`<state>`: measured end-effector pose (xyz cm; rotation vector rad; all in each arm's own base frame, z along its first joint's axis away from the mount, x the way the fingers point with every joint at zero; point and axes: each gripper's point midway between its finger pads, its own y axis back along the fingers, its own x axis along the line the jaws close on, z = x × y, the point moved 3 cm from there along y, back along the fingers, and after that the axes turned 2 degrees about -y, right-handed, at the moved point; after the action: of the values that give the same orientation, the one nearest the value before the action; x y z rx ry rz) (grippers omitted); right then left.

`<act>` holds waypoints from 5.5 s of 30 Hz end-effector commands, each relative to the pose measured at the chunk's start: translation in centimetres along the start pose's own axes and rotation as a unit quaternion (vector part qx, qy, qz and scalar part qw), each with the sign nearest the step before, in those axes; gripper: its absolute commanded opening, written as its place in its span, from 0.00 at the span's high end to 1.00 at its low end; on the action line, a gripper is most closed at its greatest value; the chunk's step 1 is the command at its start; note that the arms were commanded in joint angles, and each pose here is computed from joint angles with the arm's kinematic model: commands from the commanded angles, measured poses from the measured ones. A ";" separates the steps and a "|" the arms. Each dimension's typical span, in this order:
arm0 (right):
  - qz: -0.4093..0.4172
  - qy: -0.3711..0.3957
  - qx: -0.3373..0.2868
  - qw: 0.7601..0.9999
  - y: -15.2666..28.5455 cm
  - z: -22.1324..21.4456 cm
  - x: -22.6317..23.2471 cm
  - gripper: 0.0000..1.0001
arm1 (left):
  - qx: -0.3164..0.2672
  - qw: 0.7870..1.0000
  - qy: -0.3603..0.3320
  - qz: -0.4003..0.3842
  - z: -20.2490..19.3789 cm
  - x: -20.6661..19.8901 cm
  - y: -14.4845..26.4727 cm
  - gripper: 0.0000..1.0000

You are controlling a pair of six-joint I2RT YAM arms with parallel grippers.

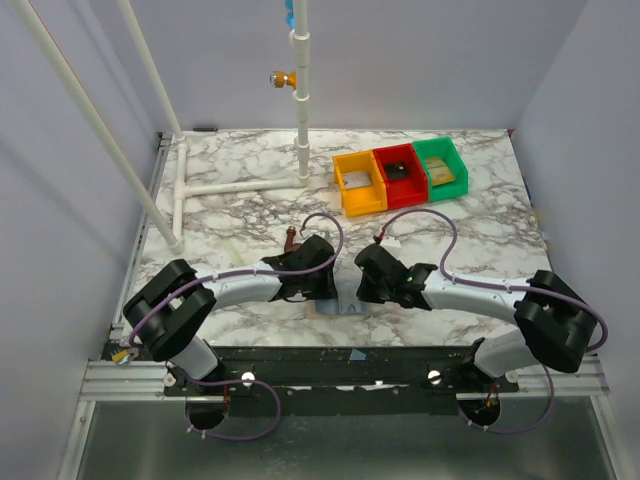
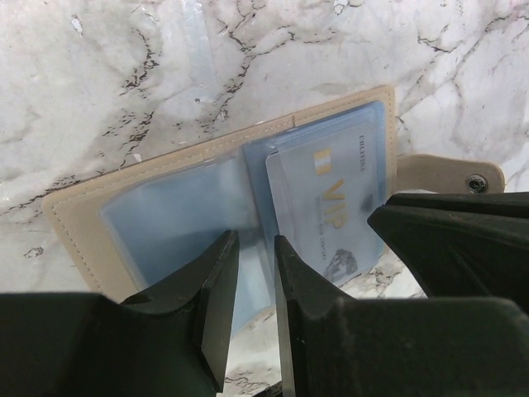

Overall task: Take the credit cards out of the card holder
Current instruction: Remove the credit card from the card holder.

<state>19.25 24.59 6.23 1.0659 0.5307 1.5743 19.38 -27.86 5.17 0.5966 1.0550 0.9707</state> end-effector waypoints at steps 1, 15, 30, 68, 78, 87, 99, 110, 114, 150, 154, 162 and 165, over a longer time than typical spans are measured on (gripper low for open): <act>-0.038 0.013 -0.003 0.999 -0.3 -0.2 -1.1 0.83 | 0.015 1.000 0.010 -0.003 -0.8 0.6 0.3 0.74; -0.044 0.034 0.011 0.998 -1.2 -1.3 -0.4 0.84 | 0.020 0.999 0.028 -0.019 -1.0 1.0 -0.1 0.76; -0.074 0.031 0.029 0.996 -2.1 -3.0 -1.6 0.87 | 0.034 0.993 0.063 -0.093 -1.2 0.1 -0.3 0.77; -0.123 0.016 0.030 0.992 -2.1 -4.4 -4.8 0.88 | 0.033 0.980 0.108 -0.166 -1.1 1.2 1.3 1.00; -0.118 0.015 0.034 0.992 -2.1 -4.6 -4.8 0.89 | 0.037 0.977 0.130 -0.166 -1.1 1.2 0.3 0.85; -0.119 0.016 0.040 0.992 -2.3 -4.8 -4.8 0.89 | 0.042 0.974 0.141 -0.171 -1.8 1.6 -0.4 0.81; -0.119 0.020 0.047 0.992 -2.5 -5.0 -4.7 0.90 | 0.021 0.953 0.164 -0.254 -1.1 -0.5 1.2 0.82; -0.119 0.018 0.050 0.991 -2.6 -5.2 -4.8 0.92 | 0.014 0.935 0.178 -0.307 -0.5 -1.8 2.1 0.87; -0.119 0.018 0.050 0.991 -2.6 -5.2 -4.9 0.92 | 0.013 0.933 0.180 -0.313 -0.5 -1.8 2.1 0.87; -0.133 0.015 0.041 0.990 -2.6 -5.2 -5.5 0.92 | 0.022 0.924 0.212 -0.316 -1.8 -0.1 2.1 1.00; -0.133 0.015 0.037 0.990 -2.6 -5.0 -5.4 0.92 | 0.030 0.933 0.212 -0.288 -2.2 0.6 1.7 1.00; -0.135 0.018 0.035 0.990 -2.6 -4.8 -5.3 0.92 | 0.034 0.942 0.206 -0.261 -2.4 1.2 1.4 1.00; -0.133 0.021 0.037 0.990 -2.5 -4.7 -5.1 0.91 | 0.037 0.943 0.204 -0.262 -2.3 1.1 1.1 1.00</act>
<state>19.32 25.77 4.47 1.0519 0.4853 1.5017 16.96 -26.13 4.34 0.1276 1.5500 0.6272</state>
